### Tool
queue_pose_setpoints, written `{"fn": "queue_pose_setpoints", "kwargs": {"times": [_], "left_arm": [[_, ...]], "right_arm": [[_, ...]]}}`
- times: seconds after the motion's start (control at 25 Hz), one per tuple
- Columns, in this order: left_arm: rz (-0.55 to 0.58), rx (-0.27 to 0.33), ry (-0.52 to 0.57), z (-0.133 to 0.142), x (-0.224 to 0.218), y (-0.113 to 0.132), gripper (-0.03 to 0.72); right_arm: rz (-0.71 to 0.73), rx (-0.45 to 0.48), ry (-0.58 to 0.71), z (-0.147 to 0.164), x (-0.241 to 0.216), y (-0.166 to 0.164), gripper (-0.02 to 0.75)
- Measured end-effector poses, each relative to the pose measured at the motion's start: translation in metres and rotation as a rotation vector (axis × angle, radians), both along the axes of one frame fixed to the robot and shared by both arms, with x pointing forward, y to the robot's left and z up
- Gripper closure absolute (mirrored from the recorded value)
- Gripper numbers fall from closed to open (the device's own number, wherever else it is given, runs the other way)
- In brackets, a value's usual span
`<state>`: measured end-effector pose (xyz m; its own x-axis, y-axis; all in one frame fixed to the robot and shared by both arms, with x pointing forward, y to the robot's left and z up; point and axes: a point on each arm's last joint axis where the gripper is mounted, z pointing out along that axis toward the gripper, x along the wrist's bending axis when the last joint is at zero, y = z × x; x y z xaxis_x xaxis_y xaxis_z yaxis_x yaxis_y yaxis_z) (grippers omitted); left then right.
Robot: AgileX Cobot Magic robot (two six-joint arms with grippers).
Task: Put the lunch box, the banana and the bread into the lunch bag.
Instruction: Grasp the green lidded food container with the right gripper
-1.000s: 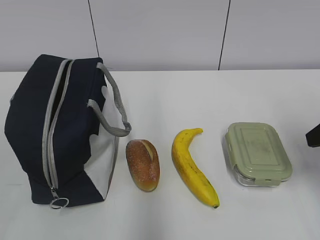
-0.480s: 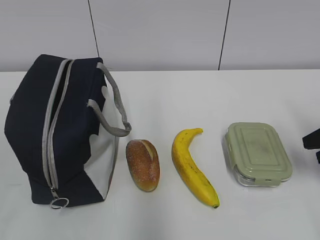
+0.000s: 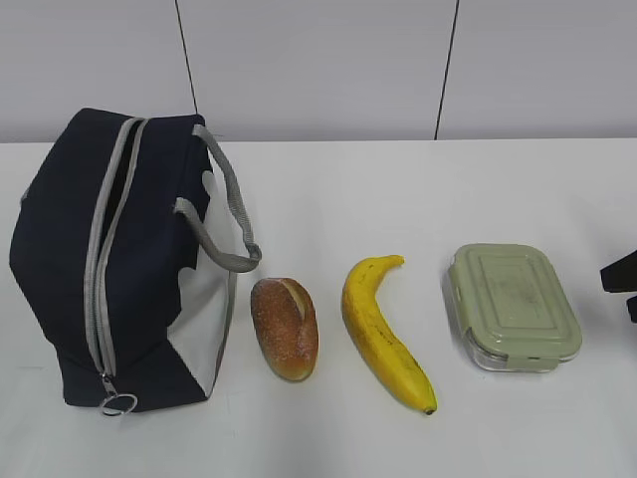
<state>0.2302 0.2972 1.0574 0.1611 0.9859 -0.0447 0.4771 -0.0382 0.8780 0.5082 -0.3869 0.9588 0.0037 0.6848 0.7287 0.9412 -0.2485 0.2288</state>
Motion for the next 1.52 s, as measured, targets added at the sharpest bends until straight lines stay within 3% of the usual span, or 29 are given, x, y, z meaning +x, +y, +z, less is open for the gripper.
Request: {"fn": "queue_pose_setpoints", "kwargs": {"times": [0.16, 0.4, 0.56, 1.08, 1.52], "left_arm": [[0.000, 0.000, 0.000, 0.000, 0.000, 0.000, 0.316], [0.000, 0.000, 0.000, 0.000, 0.000, 0.000, 0.316], [0.000, 0.000, 0.000, 0.000, 0.000, 0.000, 0.316], [0.000, 0.000, 0.000, 0.000, 0.000, 0.000, 0.316], [0.000, 0.000, 0.000, 0.000, 0.000, 0.000, 0.316]], "right_arm": [[-0.002, 0.001, -0.001, 0.000, 0.000, 0.000, 0.238], [-0.023, -0.028, -0.011, -0.001, 0.003, -0.003, 0.139], [-0.012, -0.043, -0.032, -0.002, 0.009, -0.007, 0.137], [-0.007, 0.052, 0.042, -0.045, 0.042, -0.021, 0.146], [0.102, 0.059, 0.037, -0.053, 0.066, 0.012, 0.148]]}}
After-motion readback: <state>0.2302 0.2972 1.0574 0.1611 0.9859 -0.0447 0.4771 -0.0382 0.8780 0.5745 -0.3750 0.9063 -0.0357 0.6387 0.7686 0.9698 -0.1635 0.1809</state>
